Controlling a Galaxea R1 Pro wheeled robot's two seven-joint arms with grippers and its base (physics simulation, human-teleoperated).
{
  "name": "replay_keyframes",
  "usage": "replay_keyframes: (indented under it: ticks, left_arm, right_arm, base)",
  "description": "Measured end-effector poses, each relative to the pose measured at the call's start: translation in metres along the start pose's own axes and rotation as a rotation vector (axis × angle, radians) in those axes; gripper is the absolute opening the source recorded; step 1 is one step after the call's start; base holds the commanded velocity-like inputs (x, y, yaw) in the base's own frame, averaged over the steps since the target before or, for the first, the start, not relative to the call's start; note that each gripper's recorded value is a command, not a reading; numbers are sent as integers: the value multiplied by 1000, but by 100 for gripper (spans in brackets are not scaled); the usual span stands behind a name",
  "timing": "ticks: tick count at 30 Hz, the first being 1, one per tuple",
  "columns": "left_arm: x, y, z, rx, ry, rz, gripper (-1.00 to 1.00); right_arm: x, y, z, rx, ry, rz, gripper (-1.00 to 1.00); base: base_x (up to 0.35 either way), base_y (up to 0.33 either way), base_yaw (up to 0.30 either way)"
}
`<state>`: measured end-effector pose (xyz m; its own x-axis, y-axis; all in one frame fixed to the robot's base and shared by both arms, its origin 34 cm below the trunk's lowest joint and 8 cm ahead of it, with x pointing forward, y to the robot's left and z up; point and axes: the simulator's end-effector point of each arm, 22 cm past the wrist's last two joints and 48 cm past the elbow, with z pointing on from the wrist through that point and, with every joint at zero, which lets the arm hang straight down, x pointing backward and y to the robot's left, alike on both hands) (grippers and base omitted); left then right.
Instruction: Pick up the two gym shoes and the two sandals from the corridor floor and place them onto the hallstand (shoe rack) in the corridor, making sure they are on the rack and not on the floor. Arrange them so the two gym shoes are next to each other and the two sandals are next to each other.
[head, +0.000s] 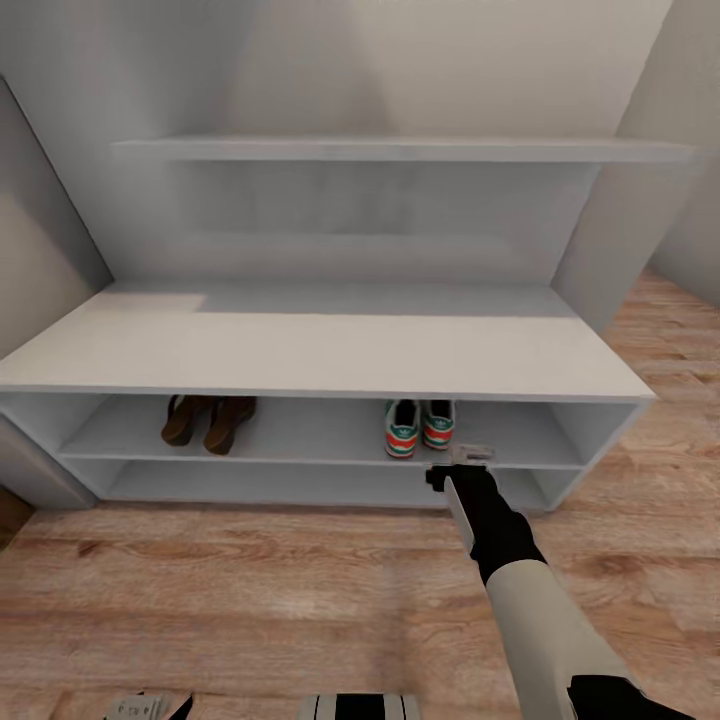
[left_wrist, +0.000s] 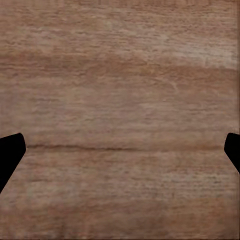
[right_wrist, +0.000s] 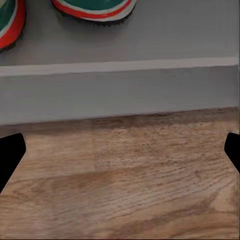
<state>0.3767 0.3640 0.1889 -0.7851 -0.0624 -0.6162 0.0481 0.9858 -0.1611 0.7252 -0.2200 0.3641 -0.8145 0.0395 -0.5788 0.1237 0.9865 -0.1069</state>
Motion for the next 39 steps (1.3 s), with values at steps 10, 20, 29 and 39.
replay_keyframes:
  ticks: [10, 20, 29, 39]
  left_arm:
    - [0, 1, 0, -2, 0, -2, 100]
    - [-1, 1, 0, -3, -4, -2, 100]
    - [-2, 1, 0, -2, -6, 2, 100]
    - [-1, 2, -1, -3, -4, 1, 100]
  right_arm:
    - [3, 0, 1, 0, 6, -2, 100]
    - [31, 6, 10, -6, 64, -21, 100]
    - [57, 18, 26, -22, 23, -22, 100]
    - [92, 30, 39, -42, -20, -18, 100]
  base:
    - [-338, 0, 0]
    - [-230, 0, 0]
    - [-19, 0, 0]
    - [-1, 0, 0]
